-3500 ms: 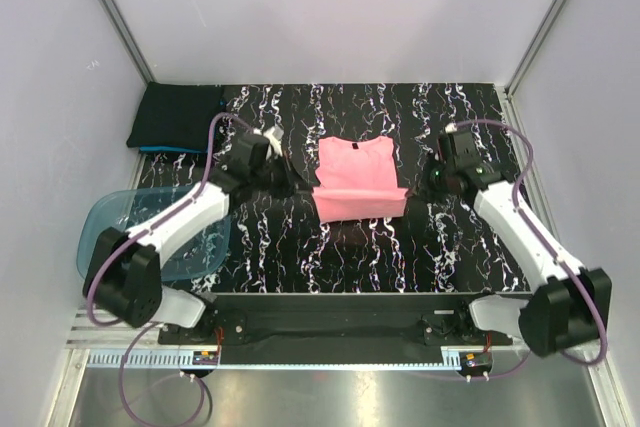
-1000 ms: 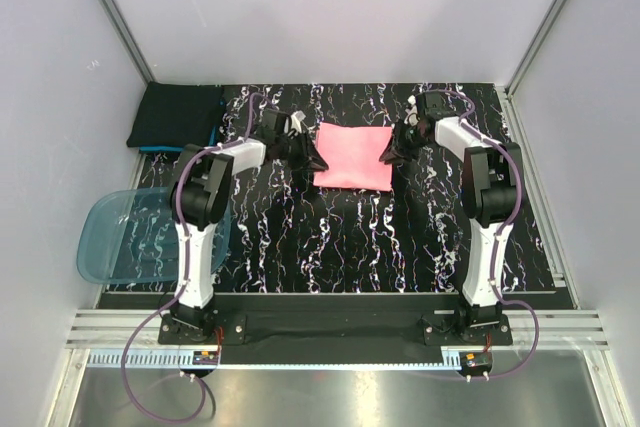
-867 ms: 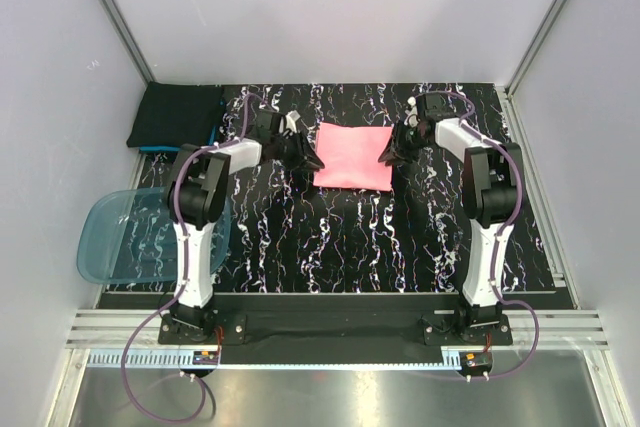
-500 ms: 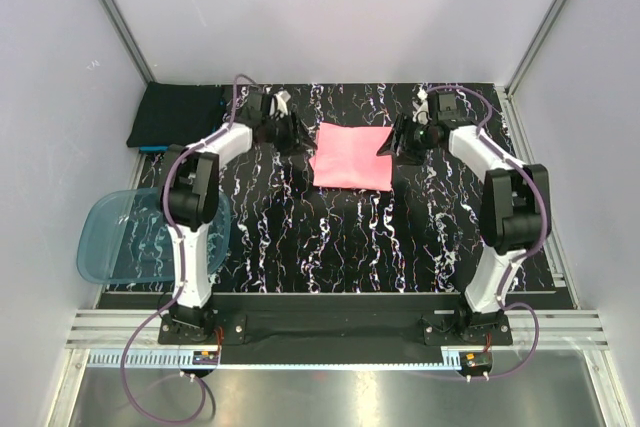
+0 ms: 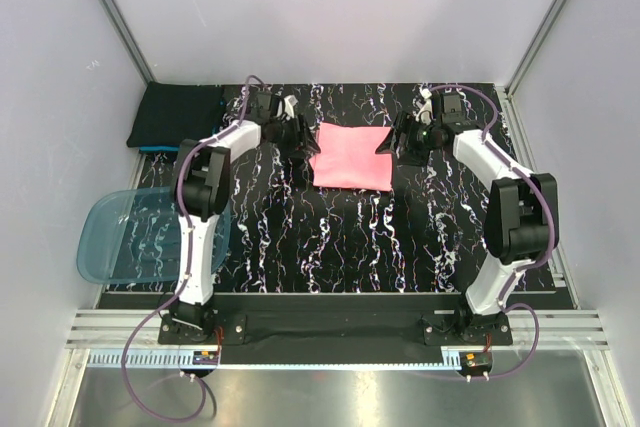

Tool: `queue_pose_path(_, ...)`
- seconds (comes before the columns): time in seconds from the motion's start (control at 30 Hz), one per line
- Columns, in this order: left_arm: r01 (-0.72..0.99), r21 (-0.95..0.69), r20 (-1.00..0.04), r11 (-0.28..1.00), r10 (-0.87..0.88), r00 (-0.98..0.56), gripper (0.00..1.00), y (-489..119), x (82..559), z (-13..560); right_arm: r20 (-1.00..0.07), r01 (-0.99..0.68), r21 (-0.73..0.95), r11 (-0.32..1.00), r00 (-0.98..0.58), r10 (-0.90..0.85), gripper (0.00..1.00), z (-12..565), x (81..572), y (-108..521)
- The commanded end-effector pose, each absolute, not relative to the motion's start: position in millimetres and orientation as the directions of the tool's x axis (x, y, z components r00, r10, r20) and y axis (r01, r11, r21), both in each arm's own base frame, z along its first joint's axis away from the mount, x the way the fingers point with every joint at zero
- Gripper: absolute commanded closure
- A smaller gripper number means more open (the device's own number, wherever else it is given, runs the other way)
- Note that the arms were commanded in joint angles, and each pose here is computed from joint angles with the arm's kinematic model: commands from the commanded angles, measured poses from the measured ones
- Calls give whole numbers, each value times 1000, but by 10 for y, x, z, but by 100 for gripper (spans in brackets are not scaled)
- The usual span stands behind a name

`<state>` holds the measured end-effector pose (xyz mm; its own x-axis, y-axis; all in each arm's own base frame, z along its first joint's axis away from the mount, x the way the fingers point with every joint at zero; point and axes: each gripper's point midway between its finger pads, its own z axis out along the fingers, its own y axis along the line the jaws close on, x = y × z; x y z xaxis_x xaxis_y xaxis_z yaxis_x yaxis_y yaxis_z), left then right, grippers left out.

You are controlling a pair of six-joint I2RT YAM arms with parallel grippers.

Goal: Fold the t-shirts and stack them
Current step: Neatly place the folded tshirt to the corner

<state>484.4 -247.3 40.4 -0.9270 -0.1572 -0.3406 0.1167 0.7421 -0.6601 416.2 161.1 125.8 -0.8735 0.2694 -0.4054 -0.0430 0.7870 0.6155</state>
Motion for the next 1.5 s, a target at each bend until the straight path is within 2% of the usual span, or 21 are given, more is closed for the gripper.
queue_pose_path(0.0, 146, -635, -371, 759, -134, -919, 38, -2561, 4907, 348, -469, -104, 632, 768, -840, 273, 18, 1520, 4193, 1632)
queue_pose_path(0.23, 115, -609, -339, 785, -127, -932, 40, -2640, 4869, 199, -480, -106, 630, 769, -831, 279, 17, 1583, 4174, 1620)
queue_pose_path(0.63, -44, -456, -240, 889, -171, -956, 43, -2660, 4523, 24, -480, -113, 645, 756, -830, 285, 18, 1627, 4145, 1644)
queue_pose_path(0.73, -75, -452, -214, 889, -190, -958, 50, -2653, 4494, -47, -485, -118, 647, 754, -827, 286, 17, 1659, 4115, 1643)
queue_pose_path(0.83, -85, -454, -212, 887, -200, -957, 70, -2664, 4481, -68, -493, -126, 646, 753, -822, 285, 17, 1698, 4092, 1646)
queue_pose_path(0.87, -83, -465, -212, 881, -201, -956, 84, -2690, 4479, -40, -495, -127, 646, 752, -820, 287, 17, 1714, 4091, 1640)
queue_pose_path(0.9, -79, -473, -218, 878, -204, -954, 91, -2704, 4497, 5, -495, -127, 649, 751, -819, 289, 17, 1724, 4091, 1643)
queue_pose_path(0.97, -68, -476, -250, 877, -209, -945, 100, -2702, 4550, 149, -497, -131, 652, 747, -818, 290, 17, 1747, 4080, 1648)
queue_pose_path(1.13, -29, -413, -356, 910, -191, -915, 100, -2530, 4781, 529, -509, -140, 653, 745, -810, 293, 17, 1807, 4058, 1646)
queue_pose_path(1.47, -15, -348, -458, 938, -184, -870, 100, -2095, 5044, 980, -512, -132, 652, 746, -803, 306, 16, 1779, 4067, 1624)
